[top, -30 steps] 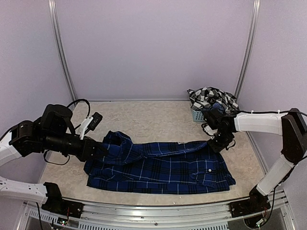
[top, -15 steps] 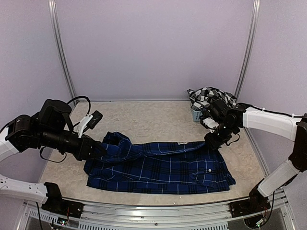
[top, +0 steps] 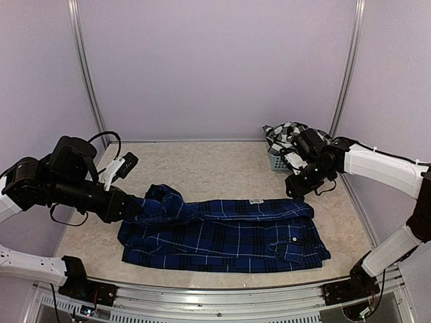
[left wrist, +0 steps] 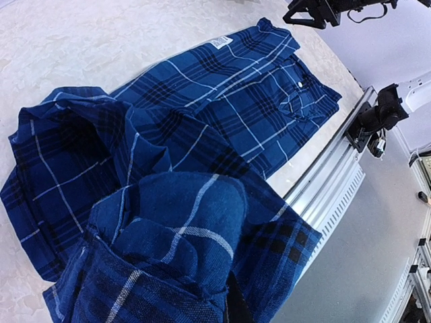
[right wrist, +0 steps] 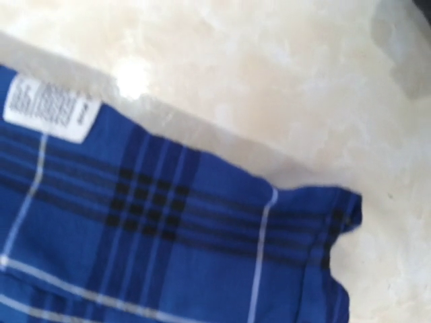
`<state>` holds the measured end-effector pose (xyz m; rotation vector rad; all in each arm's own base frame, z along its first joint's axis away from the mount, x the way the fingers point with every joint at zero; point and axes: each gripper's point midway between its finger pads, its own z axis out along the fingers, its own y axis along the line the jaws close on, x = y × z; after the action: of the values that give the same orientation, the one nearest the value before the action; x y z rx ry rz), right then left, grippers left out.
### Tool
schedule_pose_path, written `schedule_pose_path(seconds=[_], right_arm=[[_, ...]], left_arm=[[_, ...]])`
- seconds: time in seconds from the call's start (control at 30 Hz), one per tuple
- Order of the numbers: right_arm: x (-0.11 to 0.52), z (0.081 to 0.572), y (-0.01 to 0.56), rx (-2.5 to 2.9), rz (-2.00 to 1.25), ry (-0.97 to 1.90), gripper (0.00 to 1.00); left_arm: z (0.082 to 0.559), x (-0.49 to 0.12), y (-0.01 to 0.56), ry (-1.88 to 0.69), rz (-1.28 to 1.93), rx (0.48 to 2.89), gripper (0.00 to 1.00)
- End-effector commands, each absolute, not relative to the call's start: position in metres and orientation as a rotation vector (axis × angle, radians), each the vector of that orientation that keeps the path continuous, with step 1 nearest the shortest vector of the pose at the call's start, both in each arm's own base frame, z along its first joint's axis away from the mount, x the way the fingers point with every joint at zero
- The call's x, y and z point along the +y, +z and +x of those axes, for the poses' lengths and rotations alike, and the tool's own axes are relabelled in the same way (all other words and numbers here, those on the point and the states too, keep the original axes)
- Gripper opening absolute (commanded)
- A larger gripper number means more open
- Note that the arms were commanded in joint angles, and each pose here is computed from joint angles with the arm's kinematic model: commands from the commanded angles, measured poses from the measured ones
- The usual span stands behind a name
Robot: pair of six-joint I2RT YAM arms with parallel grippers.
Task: Fold and stack the long sleeve shirts
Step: Fold the 1/3-folded shirt at the center of the board, then place the rectangle-folded shirt in the left sleeve.
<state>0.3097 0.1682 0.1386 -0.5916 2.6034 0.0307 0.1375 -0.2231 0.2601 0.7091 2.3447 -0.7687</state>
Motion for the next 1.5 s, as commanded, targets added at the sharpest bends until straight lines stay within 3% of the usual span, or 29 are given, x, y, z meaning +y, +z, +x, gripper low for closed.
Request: schedule_pose_path(seconds=[0.0,0.67,0.93,1.23,1.47], right_arm=[[0.185,0.321,0.153,2.541,-0.567,0.113,0.48],[0.168,0.291,0.01,2.869,-0.526,0.091,0.45],[0.192,0.31,0.064,2.69,-0.577,0.23,0.47],[0.218,0.31,0.098,2.571,-0.608,0.43,0.47],[0.223,0.304,0.102,2.536,-0.586,0.508,0.48]], left_arm=[[0.135,-0.223,0.264,-0.769,0.74,2.325,0.0],[0.144,-0.248,0.216,-0.758,0.84,2.367,0.04],[0.156,-0.281,0.222,-0.81,0.962,2.262,0.03],[0.185,-0.322,0.205,-0.672,1.245,2.093,0.04],[0.159,-0.359,0.183,-0.742,1.448,2.03,0.07]])
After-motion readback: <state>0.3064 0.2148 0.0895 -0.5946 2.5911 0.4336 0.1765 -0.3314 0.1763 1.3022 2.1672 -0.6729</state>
